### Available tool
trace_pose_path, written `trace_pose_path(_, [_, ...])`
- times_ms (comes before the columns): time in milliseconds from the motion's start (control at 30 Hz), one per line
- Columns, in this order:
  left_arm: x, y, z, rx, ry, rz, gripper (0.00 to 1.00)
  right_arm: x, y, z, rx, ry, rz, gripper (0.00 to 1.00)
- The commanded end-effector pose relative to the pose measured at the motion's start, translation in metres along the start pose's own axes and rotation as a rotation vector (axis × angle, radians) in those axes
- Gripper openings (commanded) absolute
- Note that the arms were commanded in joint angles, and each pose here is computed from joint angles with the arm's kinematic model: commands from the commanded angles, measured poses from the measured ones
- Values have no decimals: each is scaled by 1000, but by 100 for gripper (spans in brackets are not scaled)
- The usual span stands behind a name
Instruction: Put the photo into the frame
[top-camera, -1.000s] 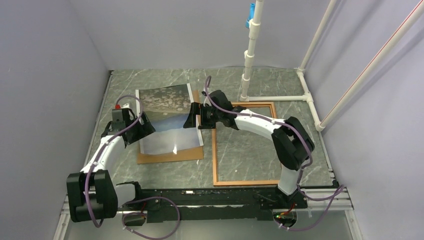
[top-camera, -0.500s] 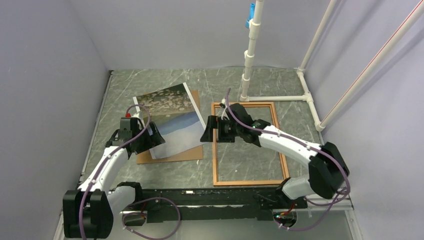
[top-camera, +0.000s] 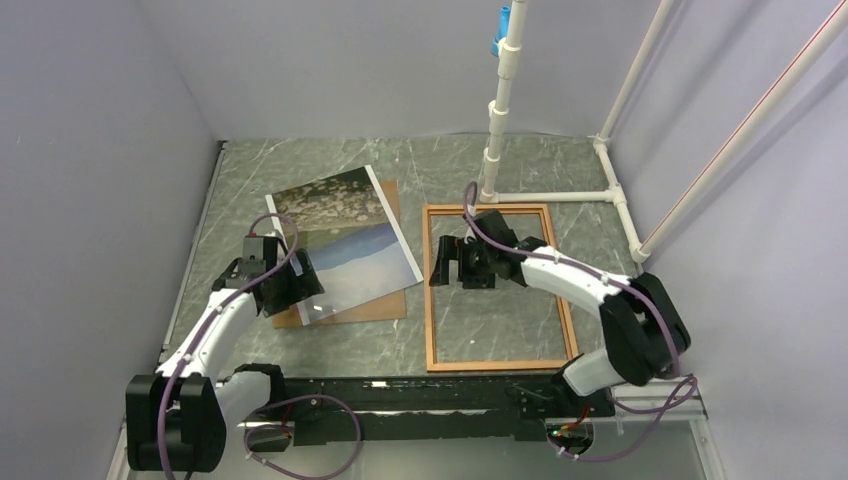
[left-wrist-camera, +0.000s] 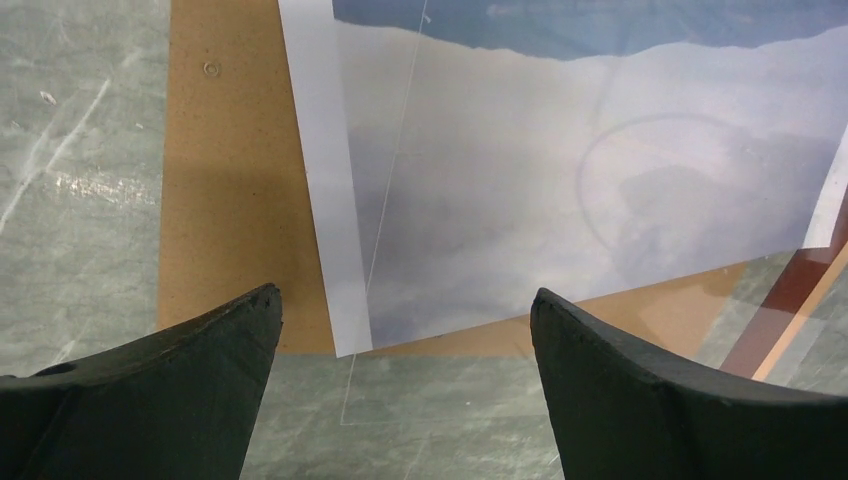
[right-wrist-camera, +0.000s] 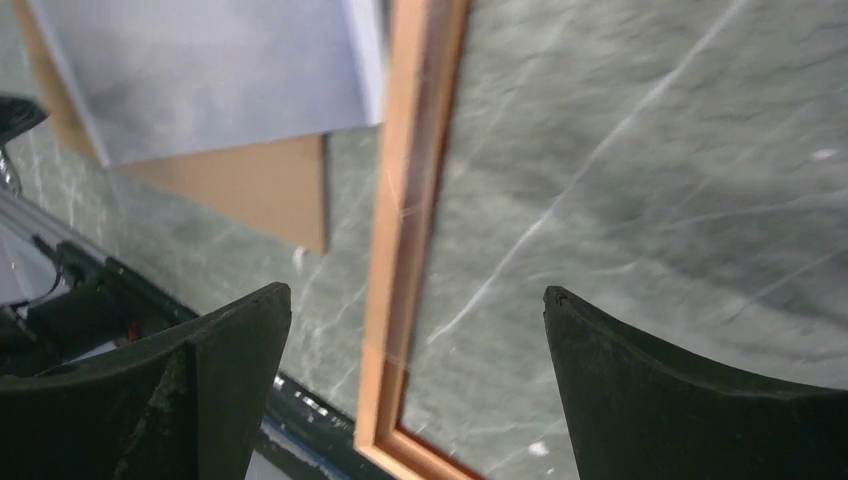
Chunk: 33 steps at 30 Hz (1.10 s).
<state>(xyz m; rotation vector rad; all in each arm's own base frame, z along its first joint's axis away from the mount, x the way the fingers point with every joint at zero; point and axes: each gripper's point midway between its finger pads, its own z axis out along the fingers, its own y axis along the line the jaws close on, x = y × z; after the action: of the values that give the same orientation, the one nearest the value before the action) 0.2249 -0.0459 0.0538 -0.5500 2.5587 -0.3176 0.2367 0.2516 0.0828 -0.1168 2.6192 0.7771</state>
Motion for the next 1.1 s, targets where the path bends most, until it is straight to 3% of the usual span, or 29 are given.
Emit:
trace_pose_path(0, [-30,-14,-6,22,-70,29,98,-37,-1,13,-117,-10,14,99])
trace_pose_path(200, [-61,-31,-1,49,-93,68,98,-68,1,34,-219,21,56,97])
trace_pose_path(467, [-78,-36,43,9,-10,62,95,-79,10,52,-268,36,99,94])
trace_pose_path(733, [-66,-47,64,89,66,94,94,-67,38,60,-356,79,103,85])
trace_pose_path(1067, [-43,-64,54,194,96,122,93,-46,59,48,-360,98,84,76])
